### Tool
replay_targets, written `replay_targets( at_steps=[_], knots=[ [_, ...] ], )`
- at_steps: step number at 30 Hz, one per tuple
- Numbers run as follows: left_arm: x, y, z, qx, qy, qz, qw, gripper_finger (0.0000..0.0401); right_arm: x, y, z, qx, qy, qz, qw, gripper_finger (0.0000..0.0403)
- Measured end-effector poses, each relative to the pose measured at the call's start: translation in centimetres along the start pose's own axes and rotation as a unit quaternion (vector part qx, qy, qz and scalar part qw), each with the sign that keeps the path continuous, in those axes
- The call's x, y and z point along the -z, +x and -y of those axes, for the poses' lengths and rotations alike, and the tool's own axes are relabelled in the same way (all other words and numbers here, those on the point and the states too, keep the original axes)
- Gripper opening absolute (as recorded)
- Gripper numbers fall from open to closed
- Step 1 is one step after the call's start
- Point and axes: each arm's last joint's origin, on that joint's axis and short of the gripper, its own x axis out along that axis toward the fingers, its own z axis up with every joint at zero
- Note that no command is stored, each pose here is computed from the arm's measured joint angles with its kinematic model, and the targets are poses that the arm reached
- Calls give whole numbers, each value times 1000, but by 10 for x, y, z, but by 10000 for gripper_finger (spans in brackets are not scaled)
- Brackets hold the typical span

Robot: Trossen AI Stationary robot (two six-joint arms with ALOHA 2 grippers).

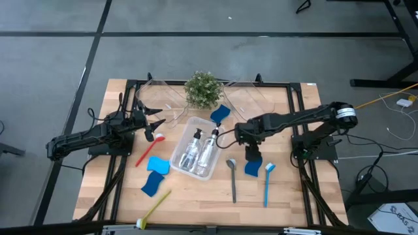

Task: Pick & Place Kitchen Sink Supplies
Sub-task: Put the blue sponge into the right transparent bin

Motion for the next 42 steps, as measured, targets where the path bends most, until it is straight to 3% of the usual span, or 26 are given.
replay_targets(
  at_steps=[4,10,22,27,32,35,42],
  knots=[
    [0,0,0,0,0,0,1000,226,1,-1,-2,-21,-20,-8,1000,235],
    [0,0,0,0,0,0,1000,226,9,2,-9,-22,-41,-33,998,230],
    [0,0,0,0,0,0,1000,226,46,57,-17,-37,-74,-32,996,206],
    [0,0,0,0,0,0,1000,226,56,70,-17,-70,-79,-15,994,204],
    [0,0,0,0,0,0,1000,226,60,75,-15,-65,-85,-11,994,197],
    [0,0,0,0,0,0,1000,226,60,76,-15,-68,-86,-13,994,161],
    [0,0,0,0,0,0,1000,226,62,69,-15,-80,-87,-9,993,16]
  ],
)
